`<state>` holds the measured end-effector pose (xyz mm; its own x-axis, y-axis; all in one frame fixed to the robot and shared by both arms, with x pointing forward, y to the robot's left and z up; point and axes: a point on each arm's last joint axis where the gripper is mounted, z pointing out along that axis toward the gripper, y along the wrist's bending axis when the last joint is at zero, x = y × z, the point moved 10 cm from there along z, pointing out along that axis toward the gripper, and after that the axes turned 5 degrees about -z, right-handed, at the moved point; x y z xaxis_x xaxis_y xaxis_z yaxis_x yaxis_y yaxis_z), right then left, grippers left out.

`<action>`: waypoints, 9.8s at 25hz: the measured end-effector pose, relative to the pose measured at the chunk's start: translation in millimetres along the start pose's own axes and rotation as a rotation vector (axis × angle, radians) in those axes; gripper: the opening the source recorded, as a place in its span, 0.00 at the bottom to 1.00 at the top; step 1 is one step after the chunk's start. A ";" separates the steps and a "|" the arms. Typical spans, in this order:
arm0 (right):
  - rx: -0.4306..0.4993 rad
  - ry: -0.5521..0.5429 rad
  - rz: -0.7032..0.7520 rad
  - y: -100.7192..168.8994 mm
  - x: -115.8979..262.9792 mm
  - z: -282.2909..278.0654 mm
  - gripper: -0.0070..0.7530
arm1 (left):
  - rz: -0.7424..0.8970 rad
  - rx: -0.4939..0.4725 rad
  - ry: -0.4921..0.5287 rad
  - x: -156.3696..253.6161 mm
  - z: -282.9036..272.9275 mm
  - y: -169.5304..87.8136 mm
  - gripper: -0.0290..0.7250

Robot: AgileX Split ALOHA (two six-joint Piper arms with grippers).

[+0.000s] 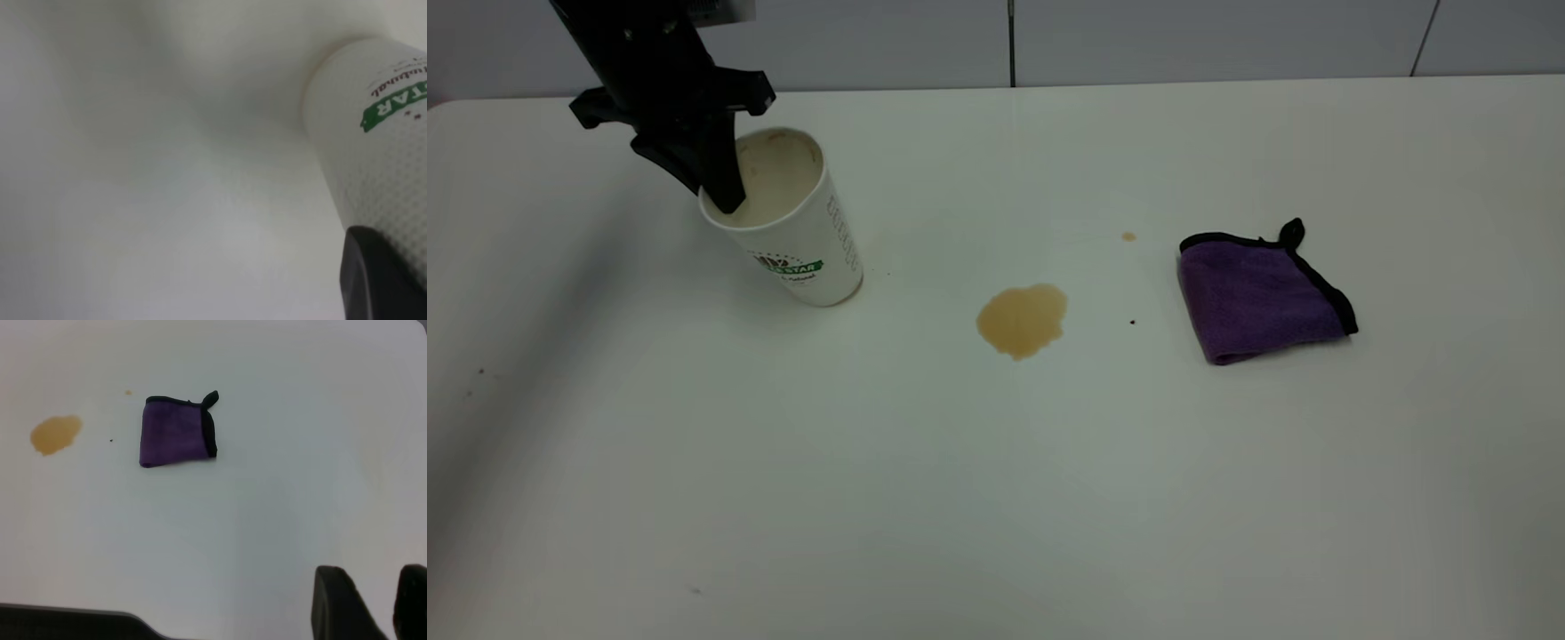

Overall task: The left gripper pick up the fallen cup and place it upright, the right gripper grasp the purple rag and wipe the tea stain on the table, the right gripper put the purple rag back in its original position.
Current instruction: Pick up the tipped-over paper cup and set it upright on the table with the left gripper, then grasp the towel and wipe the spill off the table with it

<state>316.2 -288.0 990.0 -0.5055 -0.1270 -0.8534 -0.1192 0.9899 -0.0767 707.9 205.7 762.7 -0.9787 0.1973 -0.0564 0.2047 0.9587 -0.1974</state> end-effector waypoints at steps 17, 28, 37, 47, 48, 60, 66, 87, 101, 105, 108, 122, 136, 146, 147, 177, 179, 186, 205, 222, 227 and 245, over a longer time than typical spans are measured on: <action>0.000 0.000 0.000 0.0 0.0 0.0 0.33 | 0.026 0.002 -0.059 -25.2 -30.4 -5.7 0.62; 0.000 0.000 0.000 0.0 0.0 0.0 0.33 | 0.075 0.006 -0.158 -55.7 -108.1 -25.4 0.65; 0.000 0.000 0.001 0.0 0.0 0.0 0.33 | 0.150 -0.001 -0.399 -49.5 -235.4 -90.3 0.65; 0.000 0.000 0.001 0.0 0.0 0.0 0.33 | 0.233 -0.067 -0.483 50.0 -324.4 -141.6 0.65; 0.000 0.000 0.001 0.0 0.0 0.0 0.33 | 0.231 -0.077 -0.461 63.5 -321.0 -138.8 0.65; 0.000 0.000 0.001 0.0 0.0 0.0 0.33 | 0.190 -0.100 -0.313 229.9 -283.2 -104.1 0.65; 0.000 0.000 0.001 0.0 0.0 0.0 0.33 | 0.177 -0.107 -0.227 311.9 -233.2 -82.0 0.65; 0.000 0.000 0.001 0.0 0.0 0.0 0.33 | 0.106 -0.165 -0.443 380.7 -195.4 -45.7 0.65; 0.000 0.000 0.001 0.0 0.0 0.0 0.33 | -0.141 -0.238 -0.470 381.7 -200.1 -23.7 0.65; 0.000 0.000 0.001 0.0 0.0 0.0 0.33 | -0.161 -0.245 -0.524 383.8 -205.0 -22.7 0.65; 0.000 0.000 0.001 0.0 0.0 0.0 0.33 | -0.150 -0.246 -0.628 388.7 -213.6 -25.1 0.65; -0.001 -0.001 0.002 0.3 -0.2 0.0 0.33 | -0.126 -0.246 -0.848 407.5 -227.8 -30.6 0.65; -0.096 -0.011 -0.059 14.9 -24.8 11.9 0.46 | -0.126 -0.246 -0.848 407.7 -227.8 -30.6 0.65; -0.261 0.230 -0.129 28.9 -43.2 116.8 0.68 | -0.126 -0.245 -0.848 407.7 -227.7 -30.8 0.65; -0.274 0.254 -0.138 29.5 -41.1 130.4 0.68 | -0.126 -0.245 -0.848 407.7 -227.7 -30.8 0.65; -0.346 0.743 -0.136 99.1 6.4 425.8 0.69 | -0.131 -0.243 -0.849 407.7 -227.7 -30.8 0.65; -0.316 0.761 -0.177 100.1 6.8 435.9 0.69 | -0.131 -0.243 -0.849 407.7 -227.7 -30.8 0.65; -0.264 0.816 -0.214 98.1 27.3 470.5 0.69 | -0.131 -0.243 -0.849 407.7 -227.7 -30.8 0.65; -0.276 0.836 -0.281 107.9 55.4 501.0 0.05 | -0.132 -0.243 -0.849 407.7 -227.7 -30.8 0.65; -0.420 0.709 -0.333 181.6 14.7 547.3 0.05 | -0.132 -0.243 -0.849 407.7 -227.7 -30.8 0.65; -0.530 0.730 -0.431 232.8 24.9 524.2 0.05 | -0.132 -0.243 -0.849 407.7 -227.7 -30.8 0.65; -0.649 0.935 -0.693 317.3 77.4 443.3 0.05 | -0.132 -0.243 -0.849 407.7 -227.7 -30.8 0.65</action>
<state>618.0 44.1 671.0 -0.5364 -0.8427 -0.0455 -0.8394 0.5272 0.1324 299.2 303.2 968.7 -0.6334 -0.0432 -0.7726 -0.0117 0.9989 -0.0463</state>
